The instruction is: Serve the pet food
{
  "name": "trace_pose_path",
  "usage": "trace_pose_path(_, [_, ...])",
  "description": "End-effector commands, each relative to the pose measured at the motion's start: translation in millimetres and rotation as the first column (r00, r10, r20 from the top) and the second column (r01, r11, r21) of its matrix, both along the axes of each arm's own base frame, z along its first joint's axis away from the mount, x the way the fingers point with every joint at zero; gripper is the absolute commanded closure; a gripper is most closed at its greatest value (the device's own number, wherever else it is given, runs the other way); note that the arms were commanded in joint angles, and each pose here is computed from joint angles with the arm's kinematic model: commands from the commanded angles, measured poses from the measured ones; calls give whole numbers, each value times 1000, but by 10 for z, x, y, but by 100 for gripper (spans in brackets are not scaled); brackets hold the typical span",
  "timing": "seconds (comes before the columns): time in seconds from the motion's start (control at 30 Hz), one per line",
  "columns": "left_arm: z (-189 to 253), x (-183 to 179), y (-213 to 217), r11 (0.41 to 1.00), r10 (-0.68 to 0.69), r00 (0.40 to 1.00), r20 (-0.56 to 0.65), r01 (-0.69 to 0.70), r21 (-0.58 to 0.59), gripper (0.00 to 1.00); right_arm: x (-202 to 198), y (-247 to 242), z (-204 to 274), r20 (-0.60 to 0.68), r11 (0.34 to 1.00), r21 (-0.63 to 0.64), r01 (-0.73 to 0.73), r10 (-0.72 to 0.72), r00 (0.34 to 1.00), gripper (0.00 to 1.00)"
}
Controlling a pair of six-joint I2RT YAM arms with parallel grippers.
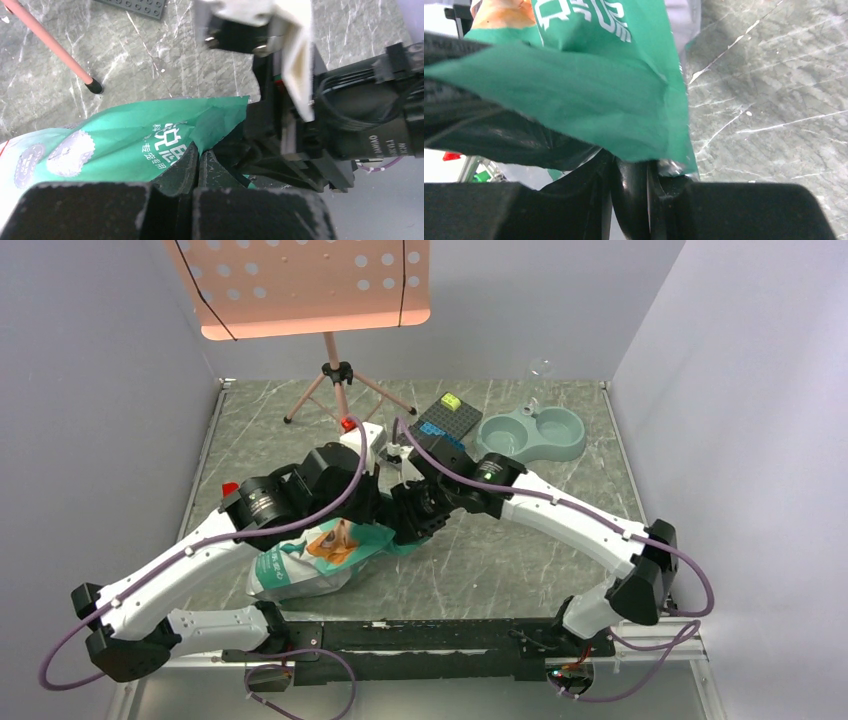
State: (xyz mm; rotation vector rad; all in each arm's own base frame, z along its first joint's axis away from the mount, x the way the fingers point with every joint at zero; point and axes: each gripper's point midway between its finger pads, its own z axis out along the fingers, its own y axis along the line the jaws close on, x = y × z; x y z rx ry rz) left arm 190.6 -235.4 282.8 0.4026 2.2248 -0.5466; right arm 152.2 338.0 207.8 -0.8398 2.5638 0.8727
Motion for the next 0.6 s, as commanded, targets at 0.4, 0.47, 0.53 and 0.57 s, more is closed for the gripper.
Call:
trace_pose_path(0.4, [827,-83,47,957,72,993,97,-41,-288,100,469,962,578,436,882,442,-164,-52,898,100])
trace_pose_path(0.47, [845,-67,171,960,114,988,103,-82,-267,100,379,934,718,446,854,479,-203,-38,894,100])
trace_pose_path(0.53, [877,-49,285,957,156,981,119,-120,-264,100,306,917,801,452,830,507,-232,-26,892,100])
trace_pose_path(0.57, [899,-45,339,954,175,976,127,-136,-268,100,270,895,835,449,823,516,-239,-23,893,100])
